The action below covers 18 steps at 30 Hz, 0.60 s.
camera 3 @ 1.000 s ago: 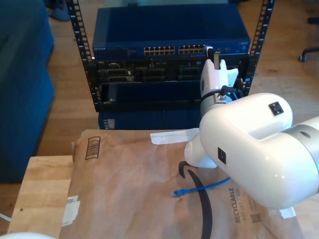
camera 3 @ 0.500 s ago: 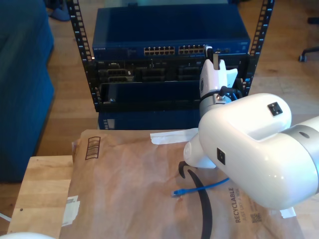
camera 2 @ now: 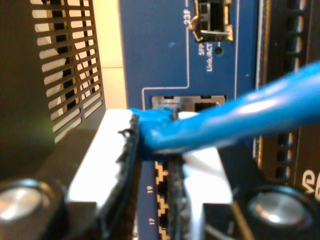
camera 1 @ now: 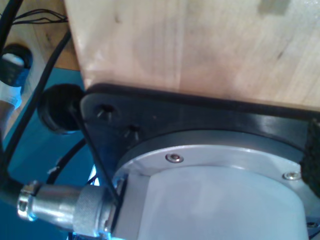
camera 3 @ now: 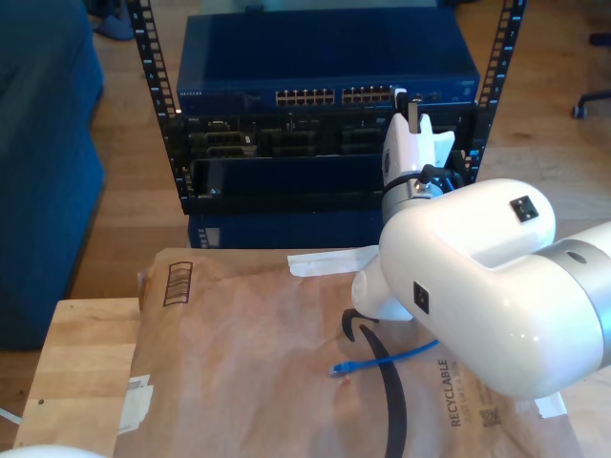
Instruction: Grab the cable and plug it in
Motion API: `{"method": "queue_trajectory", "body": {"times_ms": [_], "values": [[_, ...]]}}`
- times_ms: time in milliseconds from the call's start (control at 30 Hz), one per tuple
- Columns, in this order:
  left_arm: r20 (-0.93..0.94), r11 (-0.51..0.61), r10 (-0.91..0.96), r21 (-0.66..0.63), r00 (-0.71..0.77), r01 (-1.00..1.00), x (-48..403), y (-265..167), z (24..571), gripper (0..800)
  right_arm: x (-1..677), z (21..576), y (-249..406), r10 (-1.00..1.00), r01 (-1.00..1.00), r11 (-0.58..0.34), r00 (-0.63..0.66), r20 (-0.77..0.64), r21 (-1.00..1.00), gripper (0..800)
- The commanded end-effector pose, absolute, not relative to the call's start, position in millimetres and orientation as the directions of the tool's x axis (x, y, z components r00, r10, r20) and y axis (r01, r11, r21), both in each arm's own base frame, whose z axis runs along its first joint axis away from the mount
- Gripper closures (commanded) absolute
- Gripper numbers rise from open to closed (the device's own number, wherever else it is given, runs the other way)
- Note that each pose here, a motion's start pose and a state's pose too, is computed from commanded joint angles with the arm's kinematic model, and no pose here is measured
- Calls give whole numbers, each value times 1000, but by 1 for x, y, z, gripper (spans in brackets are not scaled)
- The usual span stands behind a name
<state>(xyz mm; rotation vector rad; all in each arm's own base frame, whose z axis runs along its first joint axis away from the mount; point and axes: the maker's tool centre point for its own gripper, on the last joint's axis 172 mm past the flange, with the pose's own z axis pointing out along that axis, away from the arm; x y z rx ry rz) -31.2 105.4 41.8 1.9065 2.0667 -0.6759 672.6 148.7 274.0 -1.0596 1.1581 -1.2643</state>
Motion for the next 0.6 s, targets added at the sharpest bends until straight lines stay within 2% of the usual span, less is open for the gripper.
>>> {"method": "queue_trajectory", "body": {"times_ms": [600], "values": [[-481,36,869,-166,-113,985,-31,105,42,1,677,272,151,-999,133,35,-19,-38,-990,800]]}}
